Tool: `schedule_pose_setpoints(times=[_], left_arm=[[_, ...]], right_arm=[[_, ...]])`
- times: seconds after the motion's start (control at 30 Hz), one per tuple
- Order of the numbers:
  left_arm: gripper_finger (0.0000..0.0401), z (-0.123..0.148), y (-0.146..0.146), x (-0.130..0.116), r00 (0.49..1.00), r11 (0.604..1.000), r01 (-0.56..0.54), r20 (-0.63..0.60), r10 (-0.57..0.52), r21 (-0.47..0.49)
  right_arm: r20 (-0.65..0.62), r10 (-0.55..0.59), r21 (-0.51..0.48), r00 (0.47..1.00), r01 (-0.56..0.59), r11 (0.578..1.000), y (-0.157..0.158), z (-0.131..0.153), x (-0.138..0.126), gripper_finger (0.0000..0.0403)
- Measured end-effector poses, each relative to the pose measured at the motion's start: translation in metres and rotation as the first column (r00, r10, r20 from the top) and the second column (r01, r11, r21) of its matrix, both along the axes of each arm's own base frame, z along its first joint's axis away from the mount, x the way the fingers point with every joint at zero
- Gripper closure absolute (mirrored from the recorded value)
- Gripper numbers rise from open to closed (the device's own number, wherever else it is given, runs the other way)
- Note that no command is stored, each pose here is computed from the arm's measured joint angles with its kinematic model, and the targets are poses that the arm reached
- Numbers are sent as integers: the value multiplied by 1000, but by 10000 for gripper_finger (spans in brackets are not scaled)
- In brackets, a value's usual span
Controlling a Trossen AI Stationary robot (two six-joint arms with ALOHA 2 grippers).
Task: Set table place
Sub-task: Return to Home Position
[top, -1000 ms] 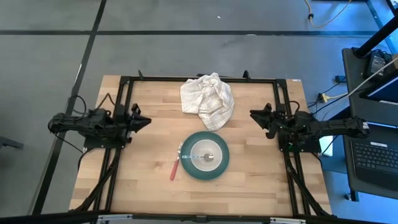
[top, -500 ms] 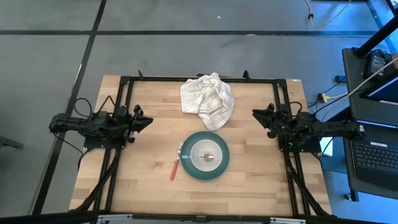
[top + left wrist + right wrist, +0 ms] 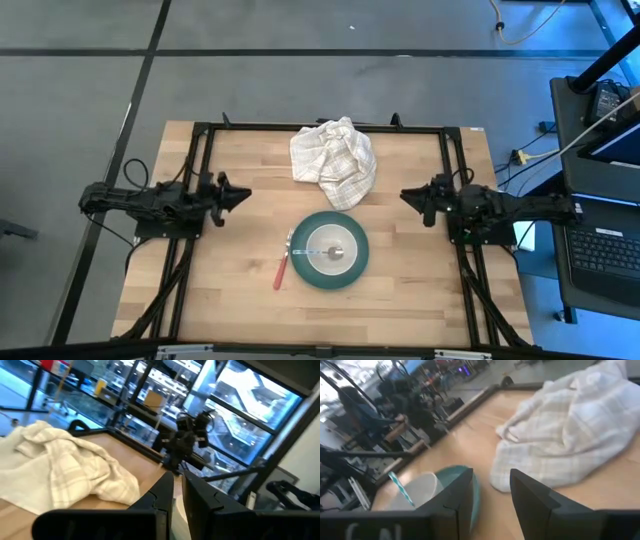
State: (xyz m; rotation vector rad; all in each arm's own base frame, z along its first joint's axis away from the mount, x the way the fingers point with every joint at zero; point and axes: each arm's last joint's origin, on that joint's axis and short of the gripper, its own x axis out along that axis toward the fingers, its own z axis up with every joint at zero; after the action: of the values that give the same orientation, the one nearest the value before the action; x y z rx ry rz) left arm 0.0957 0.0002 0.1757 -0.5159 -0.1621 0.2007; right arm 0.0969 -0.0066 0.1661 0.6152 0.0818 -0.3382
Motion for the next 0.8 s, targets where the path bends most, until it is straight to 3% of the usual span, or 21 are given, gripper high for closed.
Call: schedule_pose_setpoints(times=[0.37,0.5,0.67,0.8], left_arm=[[368,0,1,0,999,999,-50,-5,50,13],[368,0,1,0,999,999,-50,-5,51,13],[368,0,1,0,999,999,-51,-4,51,12],[368,0,1,0,999,999,-51,-3,51,12]], right_arm=[[14,32,-130,999,-30,991,0,4,-4,273],[14,134,-167,991,-130,977,3,5,-3,273],[118,304,-215,945,-275,937,8,0,2,273],[88,334,-247,938,-304,920,9,-2,3,273]])
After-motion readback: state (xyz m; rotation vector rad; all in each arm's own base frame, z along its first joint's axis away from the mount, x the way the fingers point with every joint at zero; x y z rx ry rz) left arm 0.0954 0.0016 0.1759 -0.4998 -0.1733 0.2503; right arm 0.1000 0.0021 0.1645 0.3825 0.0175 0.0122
